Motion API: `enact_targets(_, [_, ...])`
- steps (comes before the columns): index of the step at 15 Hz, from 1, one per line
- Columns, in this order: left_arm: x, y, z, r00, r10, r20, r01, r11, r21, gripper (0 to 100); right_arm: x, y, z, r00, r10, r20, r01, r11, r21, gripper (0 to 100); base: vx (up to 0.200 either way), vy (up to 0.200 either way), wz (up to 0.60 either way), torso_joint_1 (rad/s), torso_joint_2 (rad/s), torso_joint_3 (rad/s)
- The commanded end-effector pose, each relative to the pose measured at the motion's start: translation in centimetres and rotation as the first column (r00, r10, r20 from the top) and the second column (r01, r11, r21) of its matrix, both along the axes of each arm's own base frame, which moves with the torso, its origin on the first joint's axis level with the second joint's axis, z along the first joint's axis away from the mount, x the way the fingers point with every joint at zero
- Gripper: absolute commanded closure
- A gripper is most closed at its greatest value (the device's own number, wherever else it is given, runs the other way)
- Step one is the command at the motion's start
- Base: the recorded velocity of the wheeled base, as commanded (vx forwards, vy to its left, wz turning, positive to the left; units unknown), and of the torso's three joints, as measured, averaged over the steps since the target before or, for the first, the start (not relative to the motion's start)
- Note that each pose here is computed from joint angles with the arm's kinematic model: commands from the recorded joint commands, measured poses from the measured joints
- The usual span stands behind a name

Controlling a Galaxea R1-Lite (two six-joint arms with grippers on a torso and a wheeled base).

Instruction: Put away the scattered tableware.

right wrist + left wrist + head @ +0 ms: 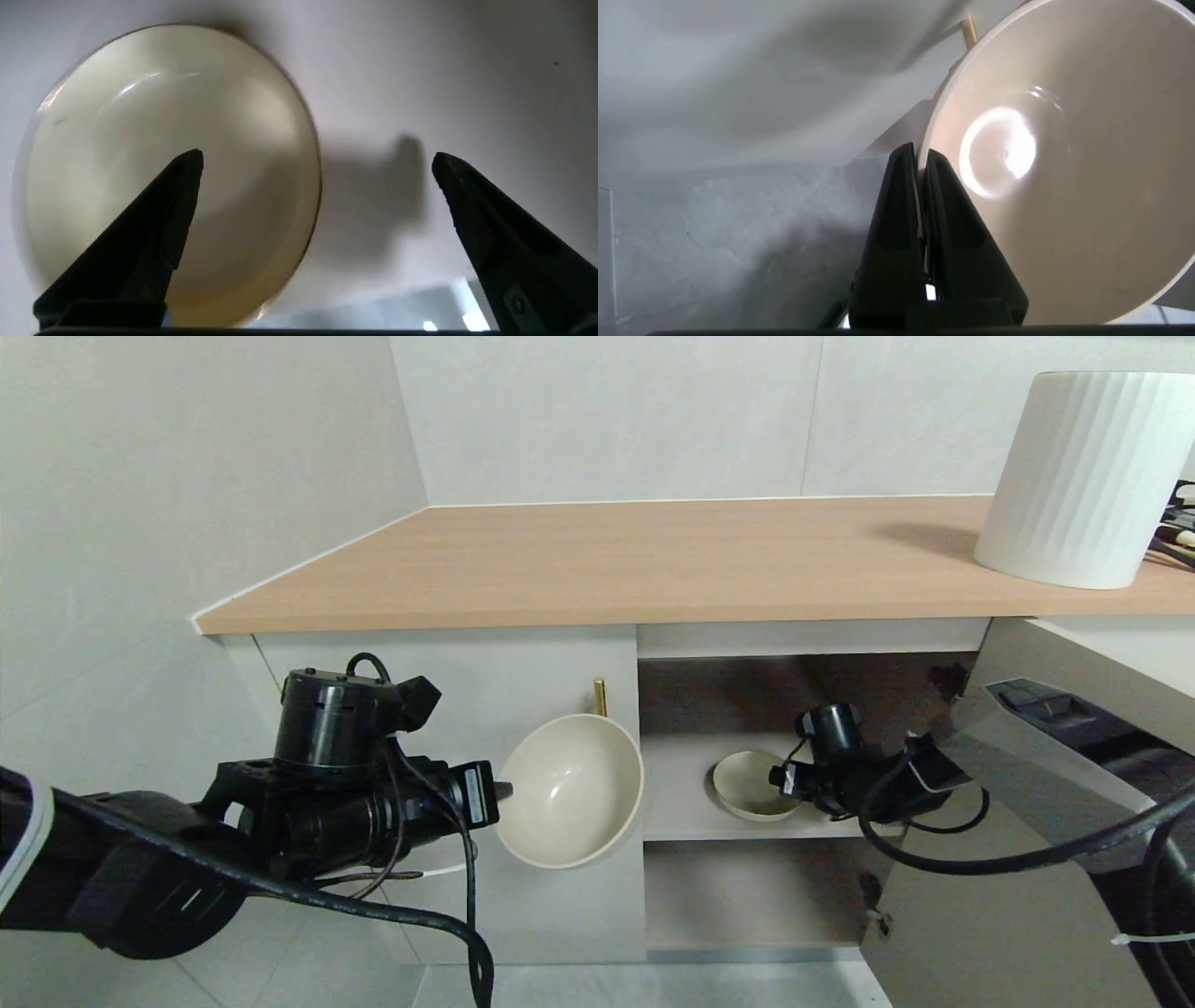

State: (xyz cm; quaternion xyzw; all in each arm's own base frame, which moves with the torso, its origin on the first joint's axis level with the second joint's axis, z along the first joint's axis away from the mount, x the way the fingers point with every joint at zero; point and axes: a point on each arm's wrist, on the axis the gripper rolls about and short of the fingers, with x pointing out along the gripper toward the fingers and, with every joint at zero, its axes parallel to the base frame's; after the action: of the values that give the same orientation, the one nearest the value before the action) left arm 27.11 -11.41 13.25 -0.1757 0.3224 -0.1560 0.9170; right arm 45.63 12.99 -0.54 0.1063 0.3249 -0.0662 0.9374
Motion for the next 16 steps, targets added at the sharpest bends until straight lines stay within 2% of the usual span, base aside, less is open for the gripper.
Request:
enact_targets(1, [0.4,-0.7,-1.1,1.0,-0.001,-0.029,0.002,1.0,0.023,100,-2.0,1.0,3.2,0.998,0.067,0.017,-0.067,0.997,0.032,0,0.0,0.0,0.0,0.0,0.0,0.0])
enact_targets(3, [0.5,-1.1,-1.7,0.999,0.009,-0.04,-0.007,0.999,0.048,100,-4.2,2.2,5.0,0.985,0.17,0.005,-0.17,0.983,0.07,0,0.0,0.0,0.0,0.0,0.0,0.0])
enact_targets(4, [0.6,-1.5,-2.4,0.998,0.017,-0.054,-0.012,0.997,0.075,100,-7.2,3.8,6.8,0.948,0.316,-0.031,-0.31,0.943,0.12,0,0.0,0.0,0.0,0.0,0.0,0.0])
enact_targets(6, [0.8,-2.0,-3.4,0.998,0.018,-0.067,-0.009,0.992,0.125,100,-10.8,5.2,9.4,0.888,0.456,-0.062,-0.44,0.881,0.174,0,0.0,0.0,0.0,0.0,0.0,0.0])
enact_targets(7, [0.8,-2.5,-4.4,0.996,0.031,-0.083,-0.018,0.987,0.16,100,-13.1,5.9,11.3,0.847,0.53,-0.054,-0.509,0.835,0.207,0,0.0,0.0,0.0,0.0,0.0,0.0])
enact_targets(10, [0.8,-3.5,-6.3,0.992,0.044,-0.115,-0.016,0.973,0.23,100,-16.5,6.5,14.3,0.787,0.617,-0.018,-0.596,0.767,0.239,0,0.0,0.0,0.0,0.0,0.0,0.0])
enact_targets(11, [0.8,-3.6,-6.6,0.992,0.039,-0.123,-0.008,0.971,0.24,100,-16.9,6.6,14.6,0.778,0.628,-0.012,-0.608,0.758,0.238,0,0.0,0.0,0.0,0.0,0.0,0.0])
enact_targets(12, [0.4,-3.9,-7.0,0.991,0.021,-0.132,0.015,0.964,0.265,100,-18.1,6.8,15.1,0.75,0.661,-0.004,-0.644,0.733,0.219,0,0.0,0.0,0.0,0.0,0.0,0.0])
enact_targets(13, [0.2,-3.9,-7.1,0.991,0.009,-0.133,0.028,0.961,0.275,100,-18.9,7.2,15.0,0.729,0.684,-0.01,-0.668,0.714,0.21,0,0.0,0.0,0.0,0.0,0.0,0.0])
enact_targets(16, [0.1,-3.9,-7.1,0.991,0.0,-0.132,0.038,0.958,0.286,100,-20.5,8.5,14.0,0.671,0.74,-0.045,-0.725,0.668,0.17,0,0.0,0.0,0.0,0.0,0.0,0.0])
